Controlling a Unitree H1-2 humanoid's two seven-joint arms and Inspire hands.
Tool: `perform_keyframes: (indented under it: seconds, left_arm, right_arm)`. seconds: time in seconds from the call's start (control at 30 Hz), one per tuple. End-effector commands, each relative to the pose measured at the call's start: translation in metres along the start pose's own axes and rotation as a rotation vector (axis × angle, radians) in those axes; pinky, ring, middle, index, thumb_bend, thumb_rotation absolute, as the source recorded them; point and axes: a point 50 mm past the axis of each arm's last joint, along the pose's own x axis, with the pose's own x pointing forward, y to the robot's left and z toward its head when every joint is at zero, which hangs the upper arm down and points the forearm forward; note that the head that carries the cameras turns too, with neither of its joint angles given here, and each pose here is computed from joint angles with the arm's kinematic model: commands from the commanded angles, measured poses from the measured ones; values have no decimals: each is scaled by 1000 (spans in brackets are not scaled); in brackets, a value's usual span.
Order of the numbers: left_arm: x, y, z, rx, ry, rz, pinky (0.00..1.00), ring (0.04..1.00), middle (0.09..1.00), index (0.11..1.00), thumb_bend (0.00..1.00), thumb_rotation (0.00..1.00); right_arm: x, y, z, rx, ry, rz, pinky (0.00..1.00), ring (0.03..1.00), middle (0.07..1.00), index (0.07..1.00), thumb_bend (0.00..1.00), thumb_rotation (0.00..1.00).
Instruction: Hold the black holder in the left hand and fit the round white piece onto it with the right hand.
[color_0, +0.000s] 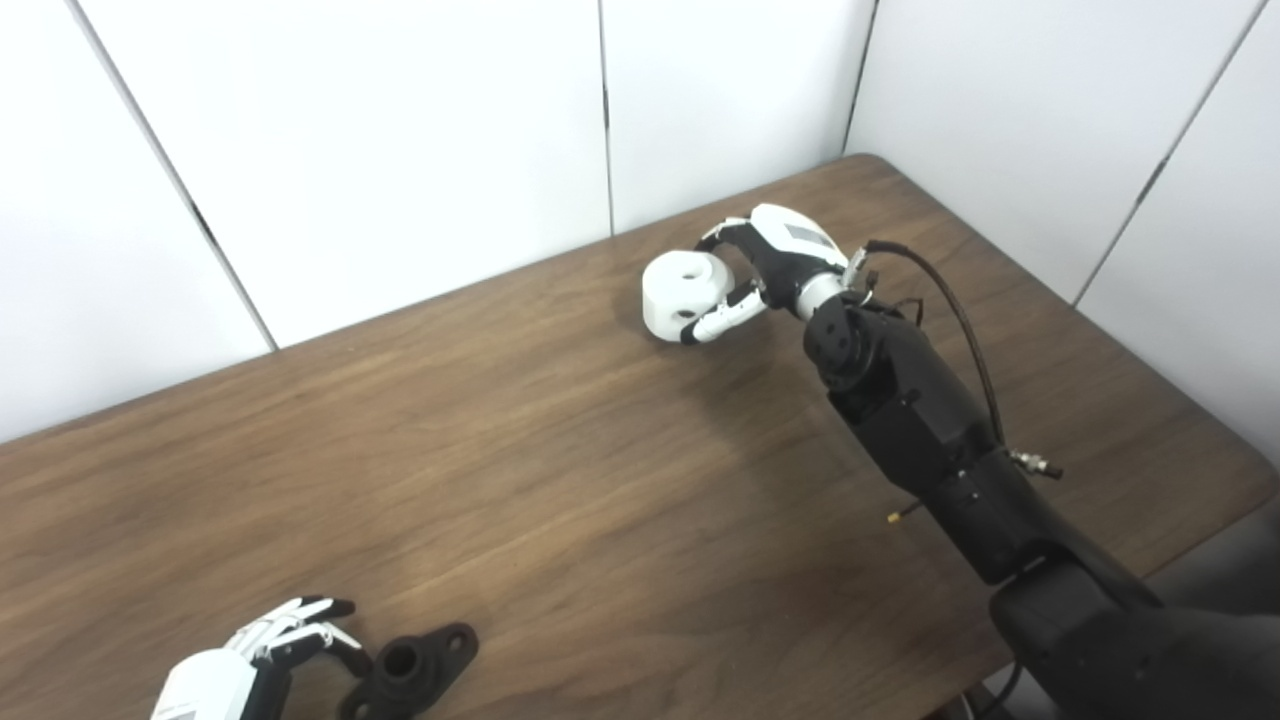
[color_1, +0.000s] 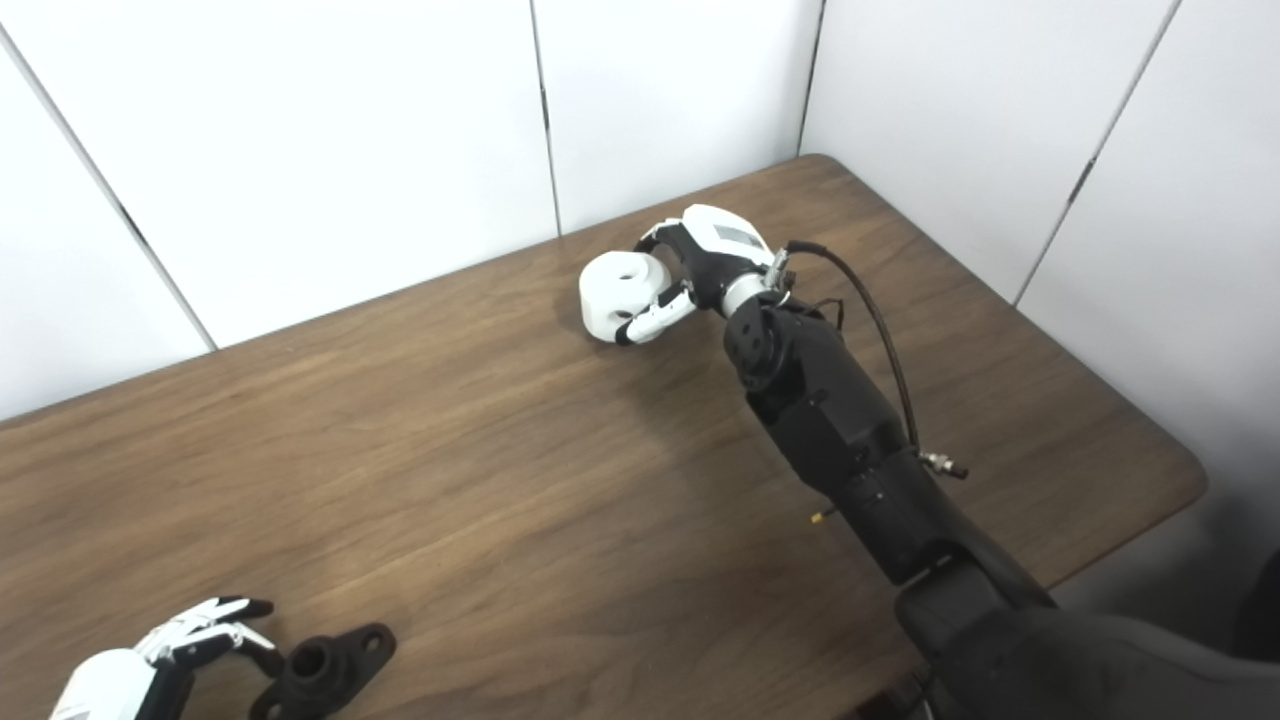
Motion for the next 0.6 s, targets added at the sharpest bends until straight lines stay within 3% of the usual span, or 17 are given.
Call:
perform_keyframes:
  seconds: [0.0,0.57]
  left_arm:
    - [-8,-7,-8,12,54,-62,823,853,792,487,519,44]
    - [-6,-7,-4,27,46,-71,822,851,794,487,519,44]
  right_arm:
    - [5,-26,14,1,-42,-77,860,975,916,748,793,318]
    - [4,-25,14,26,-76,-136,810,937,879,696,771,255]
